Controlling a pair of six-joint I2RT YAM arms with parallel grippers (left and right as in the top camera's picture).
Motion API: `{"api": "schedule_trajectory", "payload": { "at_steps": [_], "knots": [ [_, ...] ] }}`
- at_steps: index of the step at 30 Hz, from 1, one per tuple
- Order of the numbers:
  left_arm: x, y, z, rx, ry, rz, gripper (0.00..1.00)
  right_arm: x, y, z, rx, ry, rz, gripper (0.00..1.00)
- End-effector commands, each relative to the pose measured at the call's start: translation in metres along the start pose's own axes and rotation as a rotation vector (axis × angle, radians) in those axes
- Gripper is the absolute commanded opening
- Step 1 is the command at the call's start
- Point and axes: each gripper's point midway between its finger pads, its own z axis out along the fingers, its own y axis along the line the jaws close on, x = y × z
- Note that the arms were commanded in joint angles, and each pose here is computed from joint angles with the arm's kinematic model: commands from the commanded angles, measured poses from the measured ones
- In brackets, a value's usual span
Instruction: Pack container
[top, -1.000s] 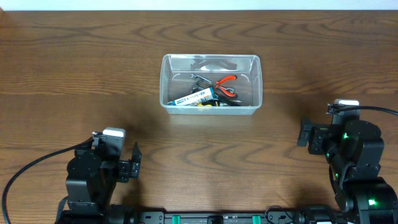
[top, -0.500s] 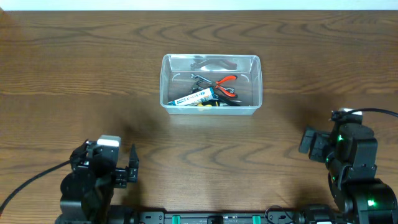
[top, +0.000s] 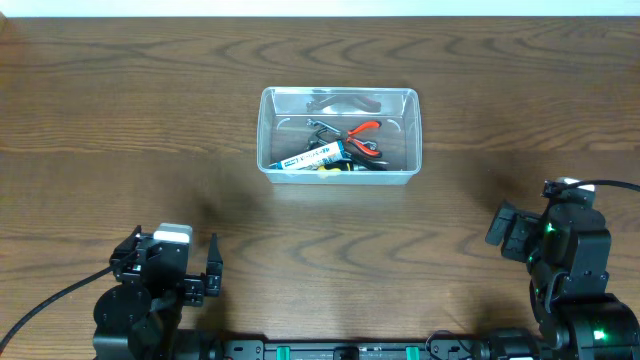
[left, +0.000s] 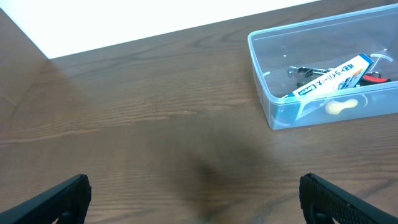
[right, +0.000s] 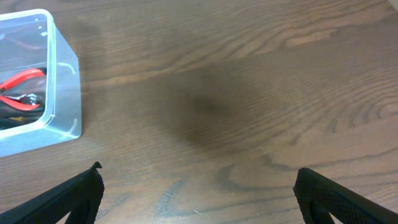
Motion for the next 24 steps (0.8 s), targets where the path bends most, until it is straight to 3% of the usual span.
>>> {"api": "schedule_trajectory", "payload": {
  "at_steps": [1,24],
  "knots": [
    [-0.0028,-0.0009,-0.0021,0.007,-0.015,0.010,0.98,0.0012,-0.0016,0.0004,0.013,0.000,0.011,0.99],
    [-0.0028,-0.0009,-0.0021,0.007,-0.015,0.010,0.98,-0.0011,-0.0049,-0.0065,0.016,-0.031,0.020,0.99]
  ]
}}
